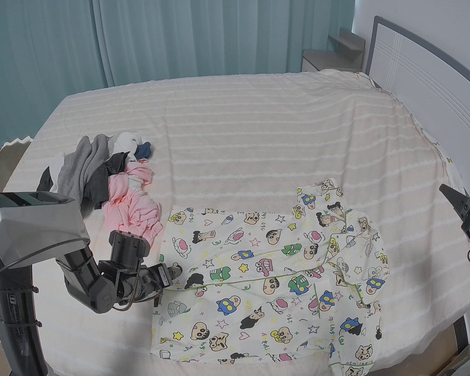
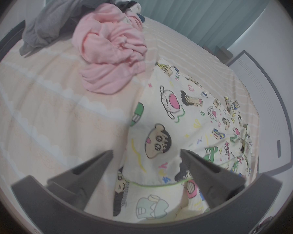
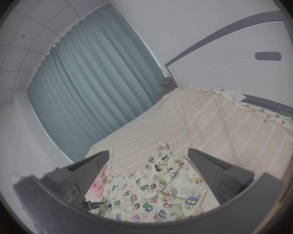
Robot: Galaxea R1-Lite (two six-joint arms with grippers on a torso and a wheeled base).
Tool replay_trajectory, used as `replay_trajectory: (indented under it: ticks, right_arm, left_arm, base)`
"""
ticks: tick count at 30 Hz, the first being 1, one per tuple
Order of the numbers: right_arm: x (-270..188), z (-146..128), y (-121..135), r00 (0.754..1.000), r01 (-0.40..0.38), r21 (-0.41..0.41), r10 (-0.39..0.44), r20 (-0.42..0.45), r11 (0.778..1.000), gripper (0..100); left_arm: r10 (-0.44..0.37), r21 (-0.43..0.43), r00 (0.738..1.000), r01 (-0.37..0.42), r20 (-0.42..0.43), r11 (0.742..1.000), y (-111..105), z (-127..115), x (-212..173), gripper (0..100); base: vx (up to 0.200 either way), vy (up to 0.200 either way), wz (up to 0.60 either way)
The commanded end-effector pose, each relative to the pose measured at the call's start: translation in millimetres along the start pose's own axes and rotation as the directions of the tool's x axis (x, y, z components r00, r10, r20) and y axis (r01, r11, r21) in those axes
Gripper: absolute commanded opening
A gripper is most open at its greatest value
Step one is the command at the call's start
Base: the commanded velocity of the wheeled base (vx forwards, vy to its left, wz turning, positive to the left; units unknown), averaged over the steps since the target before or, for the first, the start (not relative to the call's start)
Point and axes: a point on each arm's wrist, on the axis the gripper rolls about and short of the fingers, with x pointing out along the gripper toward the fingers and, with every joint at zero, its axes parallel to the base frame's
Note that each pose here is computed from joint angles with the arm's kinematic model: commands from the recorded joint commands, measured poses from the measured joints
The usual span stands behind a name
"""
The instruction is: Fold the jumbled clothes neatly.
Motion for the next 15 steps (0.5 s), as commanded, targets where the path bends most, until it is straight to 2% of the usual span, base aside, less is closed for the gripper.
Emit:
replay_trajectory:
  ticks: [1,3,7,8,9,10,12,13,15]
  right_arm:
    - [0.2,-0.5,-0.3,1.0,0.001,0.001,-0.001,-0.003,1.0,100]
    - [0.2,-0.3,-0.2,1.0,0.001,0.0,-0.001,-0.002,1.0,100]
    - [0.0,-0.2,-0.1,1.0,0.0,0.0,0.0,0.0,1.0,100]
    - [0.0,-0.2,-0.1,1.0,0.0,0.0,0.0,0.0,1.0,100]
    - [0.0,-0.2,-0.1,1.0,0.0,0.0,0.0,0.0,1.0,100]
    - [0.0,-0.2,-0.1,1.0,0.0,0.0,0.0,0.0,1.0,100]
    - [0.0,-0.2,-0.1,1.0,0.0,0.0,0.0,0.0,1.0,100]
    - [-0.3,-1.1,-0.4,1.0,0.001,0.001,-0.001,-0.005,1.0,100]
    - [-0.6,-1.5,-0.3,1.0,0.0,0.001,0.0,-0.006,1.0,100]
  left_arm:
    - [-0.007,-0.01,0.998,0.008,0.064,1.0,-3.1,6.1,-6.6,100]
    - [-0.028,-0.011,0.996,0.029,0.088,1.0,-3.5,6.8,-14.4,100]
    - [-0.05,-0.016,0.996,0.052,0.079,0.999,-3.1,1.4,-30.2,100]
    - [-0.07,-0.031,0.997,0.071,0.041,0.997,-3.0,-7.2,-37.1,100]
    - [-0.07,-0.031,0.997,0.071,0.041,0.997,-3.0,-7.2,-37.1,100]
    - [-0.109,-0.048,0.994,0.109,-0.006,0.993,-6.7,-16.5,-45.5,100]
    - [-0.109,-0.048,0.994,0.109,-0.006,0.993,-6.7,-16.5,-45.5,100]
    - [-0.169,-0.086,0.983,0.163,-0.072,0.983,-13.5,-29.0,-56.1,100]
    - [-0.187,-0.097,0.976,0.176,-0.114,0.98,-17.8,-38.8,-58.0,100]
  base:
    - [0.0,0.0,0.0]
    - [0.0,0.0,0.0]
    - [0.0,0.0,0.0]
    - [0.0,0.0,0.0]
    - [0.0,0.0,0.0]
    - [0.0,0.0,0.0]
    - [0.0,0.0,0.0]
    - [0.0,0.0,0.0]
    - [0.0,0.0,0.0]
